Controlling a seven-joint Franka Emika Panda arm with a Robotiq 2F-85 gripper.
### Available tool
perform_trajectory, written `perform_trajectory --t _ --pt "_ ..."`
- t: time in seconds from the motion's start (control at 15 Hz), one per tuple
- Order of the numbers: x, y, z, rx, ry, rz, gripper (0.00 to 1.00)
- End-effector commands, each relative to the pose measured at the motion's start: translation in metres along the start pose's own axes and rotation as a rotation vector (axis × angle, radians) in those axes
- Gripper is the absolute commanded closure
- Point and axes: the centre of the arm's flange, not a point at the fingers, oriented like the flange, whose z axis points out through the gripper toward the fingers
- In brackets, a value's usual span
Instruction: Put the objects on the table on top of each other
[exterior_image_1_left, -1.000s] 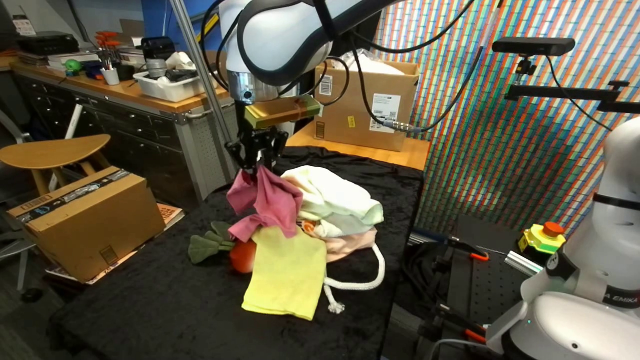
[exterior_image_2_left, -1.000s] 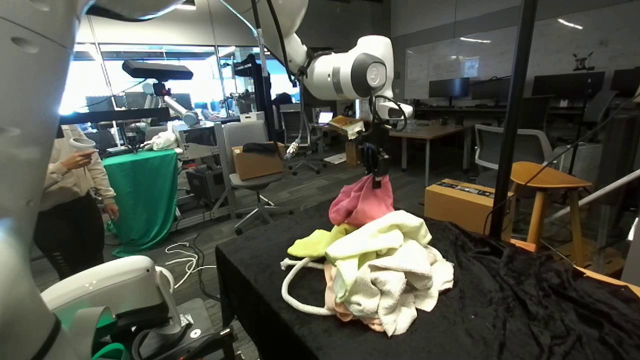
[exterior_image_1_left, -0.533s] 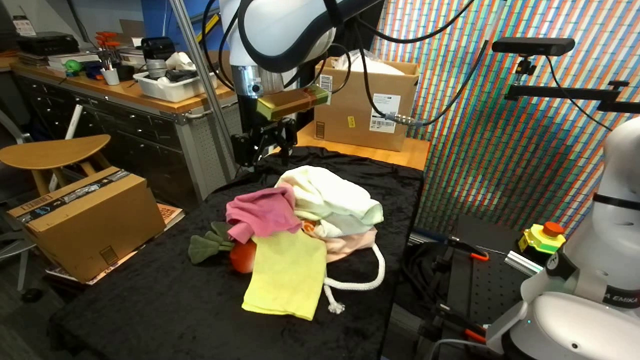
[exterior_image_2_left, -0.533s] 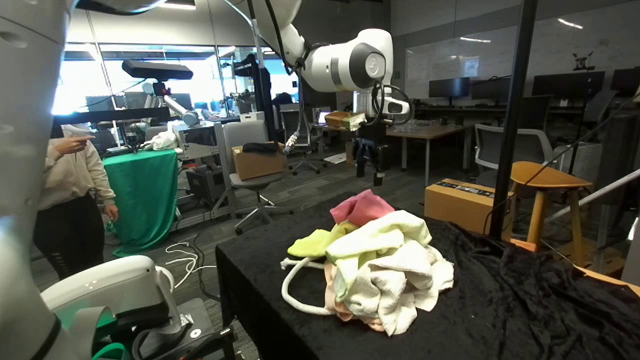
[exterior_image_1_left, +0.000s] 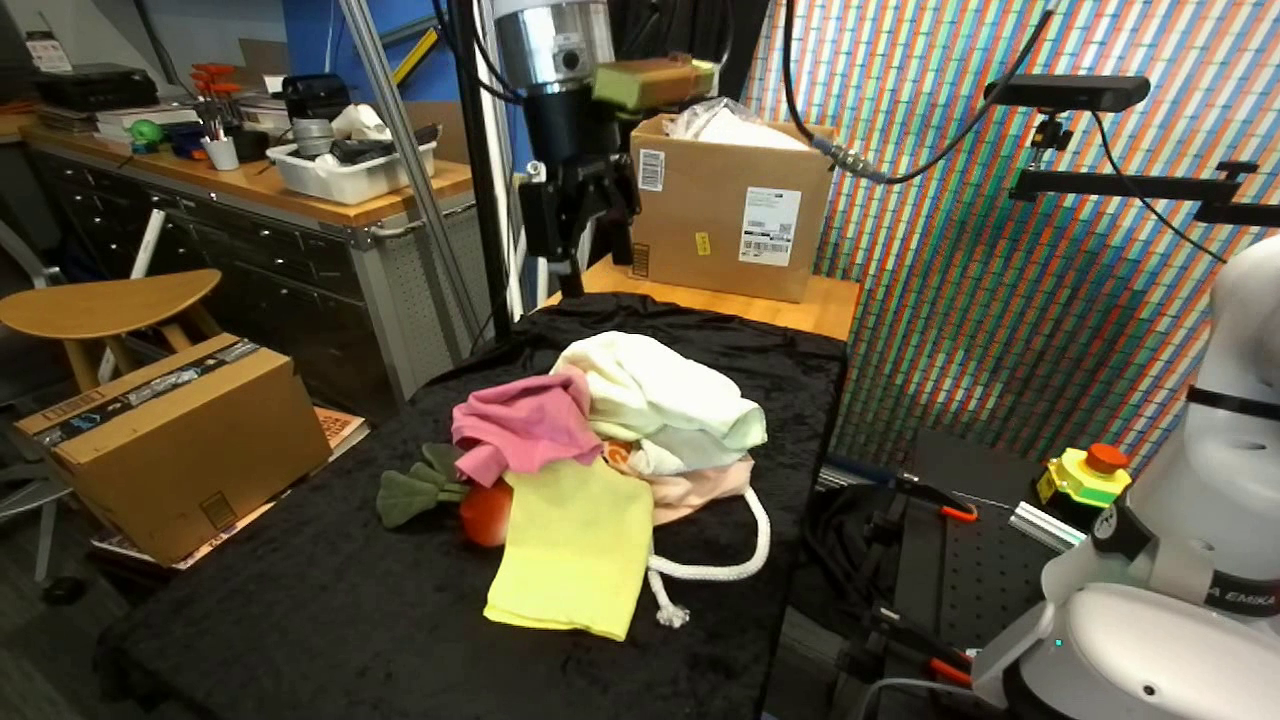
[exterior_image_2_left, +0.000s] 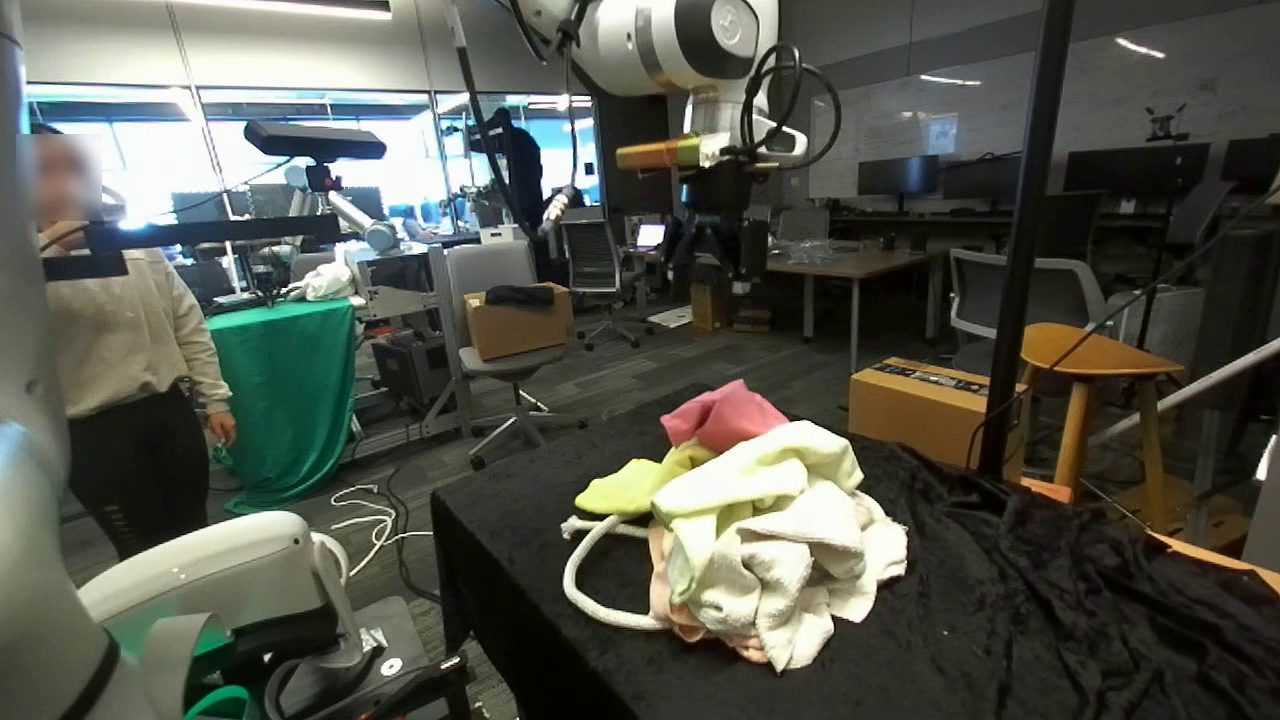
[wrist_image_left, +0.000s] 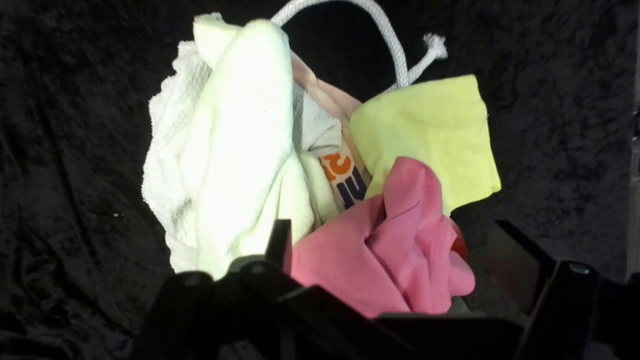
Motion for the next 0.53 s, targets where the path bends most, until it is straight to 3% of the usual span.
perform_trajectory --t 0.0,0.47 --pt "-0.062 0.011 -0.04 0.026 -0.023 -0.081 0.0" --pt "-0.162 0.016 -0.071 0.011 0.058 -0.073 0.0"
